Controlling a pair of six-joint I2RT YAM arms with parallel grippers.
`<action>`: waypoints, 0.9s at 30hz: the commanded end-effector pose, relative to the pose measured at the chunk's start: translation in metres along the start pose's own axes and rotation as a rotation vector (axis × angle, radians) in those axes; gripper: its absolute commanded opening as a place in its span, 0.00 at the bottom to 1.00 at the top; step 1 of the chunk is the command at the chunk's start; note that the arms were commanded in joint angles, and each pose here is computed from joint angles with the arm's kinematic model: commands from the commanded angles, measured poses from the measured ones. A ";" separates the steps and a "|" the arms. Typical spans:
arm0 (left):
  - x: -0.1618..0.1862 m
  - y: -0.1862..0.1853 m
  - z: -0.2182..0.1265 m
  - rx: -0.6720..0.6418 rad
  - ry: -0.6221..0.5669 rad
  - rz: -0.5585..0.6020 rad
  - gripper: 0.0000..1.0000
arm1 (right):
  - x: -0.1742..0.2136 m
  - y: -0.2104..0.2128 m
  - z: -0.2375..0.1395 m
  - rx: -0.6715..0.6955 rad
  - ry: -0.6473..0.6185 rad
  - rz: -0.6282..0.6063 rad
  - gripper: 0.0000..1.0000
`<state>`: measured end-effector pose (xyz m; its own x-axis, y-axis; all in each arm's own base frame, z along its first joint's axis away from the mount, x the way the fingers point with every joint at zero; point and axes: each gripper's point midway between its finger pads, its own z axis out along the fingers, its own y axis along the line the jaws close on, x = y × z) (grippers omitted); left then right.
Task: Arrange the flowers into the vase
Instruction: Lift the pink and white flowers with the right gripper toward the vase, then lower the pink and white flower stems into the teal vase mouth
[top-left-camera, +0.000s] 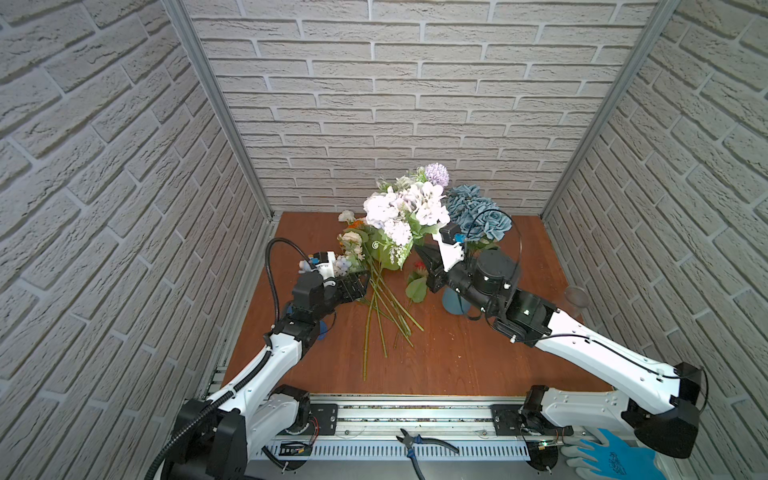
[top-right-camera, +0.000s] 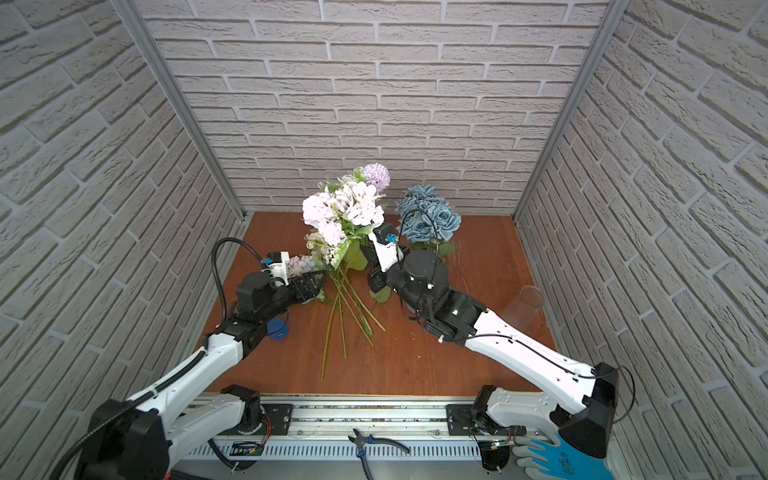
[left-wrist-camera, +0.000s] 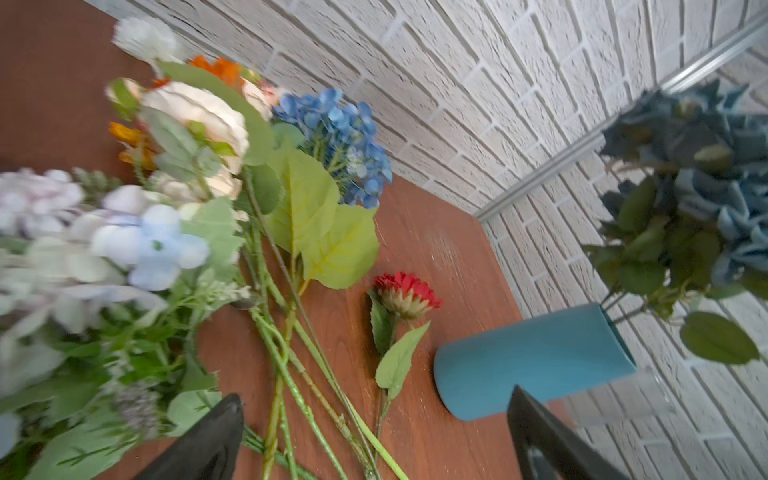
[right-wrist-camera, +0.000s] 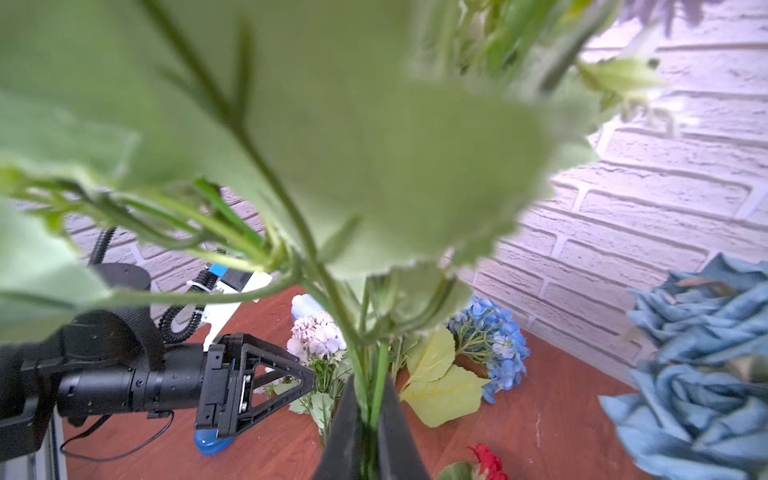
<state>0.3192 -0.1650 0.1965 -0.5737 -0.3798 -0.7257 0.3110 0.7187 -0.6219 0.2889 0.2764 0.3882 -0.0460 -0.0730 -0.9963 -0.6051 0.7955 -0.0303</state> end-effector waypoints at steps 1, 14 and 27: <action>-0.021 -0.043 0.008 0.135 -0.057 0.118 0.98 | 0.005 -0.011 -0.008 0.005 0.000 -0.150 0.06; 0.005 -0.081 0.052 0.258 0.045 0.123 0.98 | 0.021 -0.077 -0.023 -0.037 -0.108 -0.155 0.06; 0.004 -0.110 0.079 0.324 0.024 0.100 0.98 | 0.037 -0.101 -0.011 -0.011 -0.229 -0.134 0.06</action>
<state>0.3348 -0.2839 0.2066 -0.6143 -0.2449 -0.7501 0.5351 0.5693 -0.6241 0.3436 0.1888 0.3355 0.1072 -0.1071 -0.9885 -0.6078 0.7797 -0.1504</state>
